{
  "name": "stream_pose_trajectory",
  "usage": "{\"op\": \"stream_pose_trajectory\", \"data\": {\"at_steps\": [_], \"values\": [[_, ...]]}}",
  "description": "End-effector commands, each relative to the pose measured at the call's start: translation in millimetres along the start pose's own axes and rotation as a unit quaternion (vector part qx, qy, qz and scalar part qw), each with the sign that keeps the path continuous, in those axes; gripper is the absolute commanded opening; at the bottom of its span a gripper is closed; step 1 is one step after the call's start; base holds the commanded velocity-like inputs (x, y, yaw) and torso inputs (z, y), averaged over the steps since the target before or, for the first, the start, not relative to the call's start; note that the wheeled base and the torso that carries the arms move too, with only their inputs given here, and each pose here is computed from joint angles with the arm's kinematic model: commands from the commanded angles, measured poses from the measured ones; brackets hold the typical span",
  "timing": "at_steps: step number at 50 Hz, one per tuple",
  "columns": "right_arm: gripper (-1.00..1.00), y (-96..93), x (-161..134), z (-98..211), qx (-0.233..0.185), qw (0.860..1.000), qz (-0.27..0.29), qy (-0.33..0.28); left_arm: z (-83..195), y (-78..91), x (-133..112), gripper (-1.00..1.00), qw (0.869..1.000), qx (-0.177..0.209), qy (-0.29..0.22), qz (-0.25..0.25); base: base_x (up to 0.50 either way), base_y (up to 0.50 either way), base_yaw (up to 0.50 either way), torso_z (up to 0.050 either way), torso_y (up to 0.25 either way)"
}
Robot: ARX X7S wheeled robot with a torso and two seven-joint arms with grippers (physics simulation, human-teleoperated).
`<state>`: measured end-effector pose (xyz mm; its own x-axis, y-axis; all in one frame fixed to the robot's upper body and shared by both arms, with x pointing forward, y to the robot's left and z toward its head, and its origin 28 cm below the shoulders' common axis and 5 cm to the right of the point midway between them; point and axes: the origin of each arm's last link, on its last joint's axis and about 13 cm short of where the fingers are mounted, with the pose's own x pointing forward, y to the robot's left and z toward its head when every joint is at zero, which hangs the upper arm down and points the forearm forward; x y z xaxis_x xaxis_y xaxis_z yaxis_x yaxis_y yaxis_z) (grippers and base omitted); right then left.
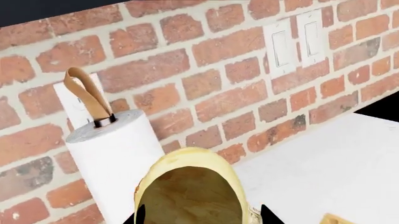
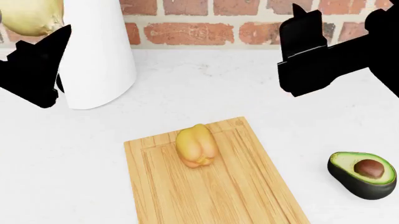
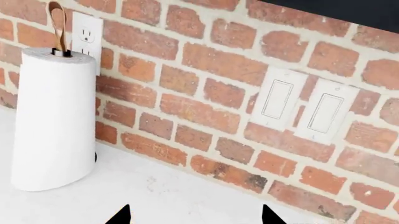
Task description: Place the avocado, onion, tomato and bell pepper on the cutting board.
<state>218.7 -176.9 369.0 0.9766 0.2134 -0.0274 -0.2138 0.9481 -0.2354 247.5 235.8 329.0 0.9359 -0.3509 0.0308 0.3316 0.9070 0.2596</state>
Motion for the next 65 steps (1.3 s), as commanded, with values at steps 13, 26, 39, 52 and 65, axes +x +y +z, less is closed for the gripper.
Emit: {"op": "stream_pose_trajectory", "data": {"at_steps": [13, 26, 39, 52, 65], "values": [[1.00, -8.7, -19, 6, 0.004, 0.999, -0.049, -0.023, 16, -8.0, 37, -1.00, 0.986, 0.027, 0.074, -0.145, 0.00, 0.00, 0.00, 0.001, 0.001], [1.00, -9.2, -21, 8, 0.001, 0.998, -0.054, -0.024, 12, -24.2, 44, -1.00, 0.964, 0.007, 0.139, -0.227, 0.00, 0.00, 0.00, 0.000, 0.000], [1.00, -8.5, -21, 9, -0.003, 0.998, -0.052, -0.023, 4, -28.7, 59, -1.00, 0.953, 0.015, 0.170, -0.251, 0.00, 0.00, 0.00, 0.000, 0.001], [1.00, -7.9, -21, 1, 0.000, 0.999, -0.052, -0.018, -8, -44.5, 59, -1.00, 0.939, 0.032, 0.191, -0.283, 0.00, 0.00, 0.00, 0.000, 0.000], [1.00, -6.6, -20, -1, 0.002, 0.999, -0.050, -0.016, -1, -57.9, 54, -1.00, 0.928, 0.036, 0.178, -0.325, 0.00, 0.00, 0.00, 0.000, 0.001]]}}
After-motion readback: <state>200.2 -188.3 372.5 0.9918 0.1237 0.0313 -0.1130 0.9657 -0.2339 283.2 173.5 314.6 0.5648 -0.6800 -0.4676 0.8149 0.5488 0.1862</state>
